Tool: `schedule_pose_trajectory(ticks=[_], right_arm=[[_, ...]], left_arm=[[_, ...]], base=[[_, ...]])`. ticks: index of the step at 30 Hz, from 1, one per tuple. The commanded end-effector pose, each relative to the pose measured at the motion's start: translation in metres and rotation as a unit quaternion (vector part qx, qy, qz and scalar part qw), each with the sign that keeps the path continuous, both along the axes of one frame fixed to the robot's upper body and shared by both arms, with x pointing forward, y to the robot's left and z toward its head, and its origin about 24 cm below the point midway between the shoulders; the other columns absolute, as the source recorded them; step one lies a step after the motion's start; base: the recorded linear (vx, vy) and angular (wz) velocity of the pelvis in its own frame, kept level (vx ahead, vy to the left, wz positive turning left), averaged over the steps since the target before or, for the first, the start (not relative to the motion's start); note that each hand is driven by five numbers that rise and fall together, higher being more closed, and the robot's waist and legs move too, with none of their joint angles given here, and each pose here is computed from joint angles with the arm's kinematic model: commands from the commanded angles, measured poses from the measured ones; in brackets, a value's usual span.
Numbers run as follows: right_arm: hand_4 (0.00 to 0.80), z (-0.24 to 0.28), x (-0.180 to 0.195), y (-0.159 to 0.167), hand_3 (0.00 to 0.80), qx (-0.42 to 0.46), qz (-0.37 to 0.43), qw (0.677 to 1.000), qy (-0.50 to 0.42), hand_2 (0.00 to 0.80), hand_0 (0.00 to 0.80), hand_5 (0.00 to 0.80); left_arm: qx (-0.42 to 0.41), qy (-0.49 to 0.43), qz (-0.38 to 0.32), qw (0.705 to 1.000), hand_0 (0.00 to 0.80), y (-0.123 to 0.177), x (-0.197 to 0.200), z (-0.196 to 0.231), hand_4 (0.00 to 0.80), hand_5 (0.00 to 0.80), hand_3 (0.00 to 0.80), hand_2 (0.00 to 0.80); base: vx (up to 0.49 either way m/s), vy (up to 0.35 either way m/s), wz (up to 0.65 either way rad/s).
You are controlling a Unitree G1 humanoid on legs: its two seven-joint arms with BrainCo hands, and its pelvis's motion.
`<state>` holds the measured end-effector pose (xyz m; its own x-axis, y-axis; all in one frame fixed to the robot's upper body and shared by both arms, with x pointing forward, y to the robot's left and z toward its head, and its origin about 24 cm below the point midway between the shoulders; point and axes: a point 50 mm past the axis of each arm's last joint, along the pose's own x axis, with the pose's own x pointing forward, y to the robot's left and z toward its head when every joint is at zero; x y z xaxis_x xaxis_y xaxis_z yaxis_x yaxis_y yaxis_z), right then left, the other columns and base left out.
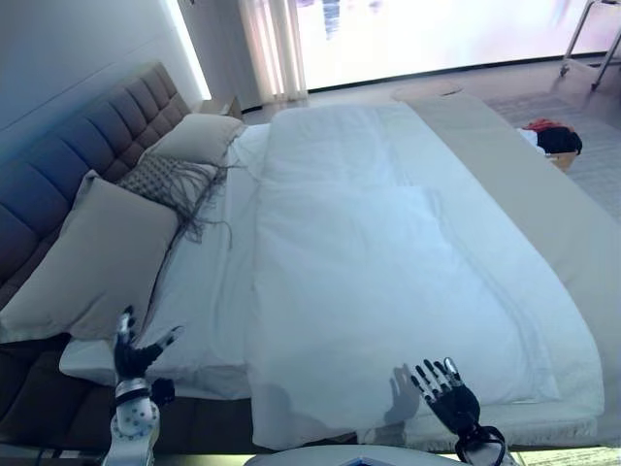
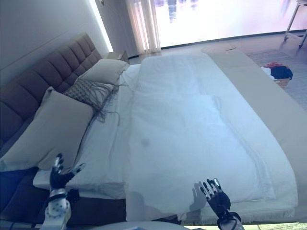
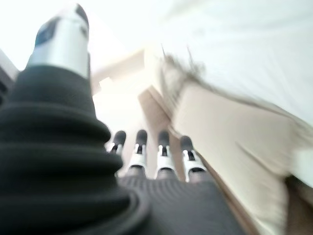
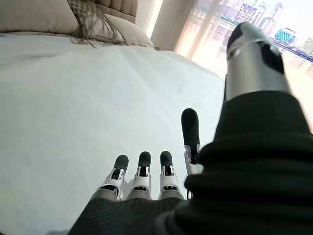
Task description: Make the bed neatly
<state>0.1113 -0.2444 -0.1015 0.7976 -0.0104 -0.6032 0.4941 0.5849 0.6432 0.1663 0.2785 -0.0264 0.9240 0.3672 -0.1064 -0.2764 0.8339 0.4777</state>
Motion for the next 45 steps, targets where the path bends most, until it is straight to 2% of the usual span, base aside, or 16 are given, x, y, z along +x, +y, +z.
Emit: schedule_pose_trajectory(ticks=[1, 5, 10, 14, 19, 22, 29, 35, 41, 45], right_arm=[[0.0, 0.016, 0.03, -0.011, 0.0, -0.012, -0.012, 0.997, -0.069, 0.0, 0.0, 0.0], [0.0, 0.023, 0.045, -0.022, 0.0, -0.043, 0.0, 0.996, -0.078, 0.0, 0.0, 0.0], [0.0, 0.024, 0.03, -0.048, 0.0, -0.068, -0.02, 0.995, -0.067, 0.0, 0.0, 0.0], [0.0, 0.032, 0.041, -0.061, 0.0, -0.067, -0.027, 0.993, -0.09, 0.0, 0.0, 0.0], [0.0, 0.067, 0.107, -0.041, 0.0, -0.045, -0.002, 0.975, -0.218, 0.0, 0.0, 0.0], [0.0, 0.094, 0.143, -0.023, 0.0, -0.036, 0.018, 0.959, -0.279, 0.0, 0.0, 0.0], [0.0, 0.148, 0.184, 0.01, 0.0, -0.034, 0.067, 0.93, -0.359, 0.0, 0.0, 0.0], [0.0, 0.172, 0.193, 0.027, 0.0, -0.041, 0.094, 0.919, -0.382, 0.0, 0.0, 0.0], [0.0, 0.183, 0.195, 0.034, 0.0, -0.048, 0.113, 0.914, -0.387, 0.0, 0.0, 0.0], [0.0, 0.193, 0.197, 0.035, 0.0, -0.055, 0.131, 0.907, -0.396, 0.0, 0.0, 0.0]], left_arm=[[0.089, -0.084, -0.068, 0.99, 0.0, -0.001, 0.041, 0.044, 0.0, 0.0, 0.0, 0.0], [0.113, -0.073, -0.087, 0.987, 0.0, -0.016, 0.053, 0.035, 0.0, 0.0, 0.0, 0.0], [0.134, -0.049, -0.128, 0.981, 0.0, -0.041, 0.063, 0.019, 0.0, 0.0, 0.0, 0.0], [0.174, -0.076, -0.143, 0.971, 0.0, -0.059, 0.079, 0.021, 0.0, 0.0, 0.0, 0.0], [0.273, -0.186, -0.128, 0.935, 0.0, -0.087, 0.131, 0.058, 0.0, 0.0, 0.0, 0.0], [0.317, -0.227, -0.106, 0.915, 0.0, -0.094, 0.151, 0.08, 0.0, 0.0, 0.0, 0.0], [0.374, -0.266, -0.067, 0.886, 0.0, -0.1, 0.171, 0.111, 0.0, 0.0, 0.0, 0.0], [0.407, -0.249, -0.02, 0.879, 0.0, -0.097, 0.177, 0.119, 0.0, 0.0, 0.0, 0.0], [0.437, -0.127, 0.0, 0.891, 0.0, -0.085, 0.181, 0.098, 0.0, 0.0, 0.0, 0.0], [0.469, -0.065, 0.008, 0.881, 0.0, -0.078, 0.181, 0.084, 0.0, 0.0, 0.0, 0.0]], base=[[-0.006, 0.077, -0.15], [-0.048, 0.021, -0.49], [0.014, -0.148, -0.31], [-0.148, -0.162, -0.02], [-0.497, -0.089, -0.1], [-0.321, 0.035, -0.25], [-0.099, 0.087, -0.32], [0.002, 0.092, -0.1], [0.014, 0.088, -0.06], [0.023, 0.077, -0.12]])
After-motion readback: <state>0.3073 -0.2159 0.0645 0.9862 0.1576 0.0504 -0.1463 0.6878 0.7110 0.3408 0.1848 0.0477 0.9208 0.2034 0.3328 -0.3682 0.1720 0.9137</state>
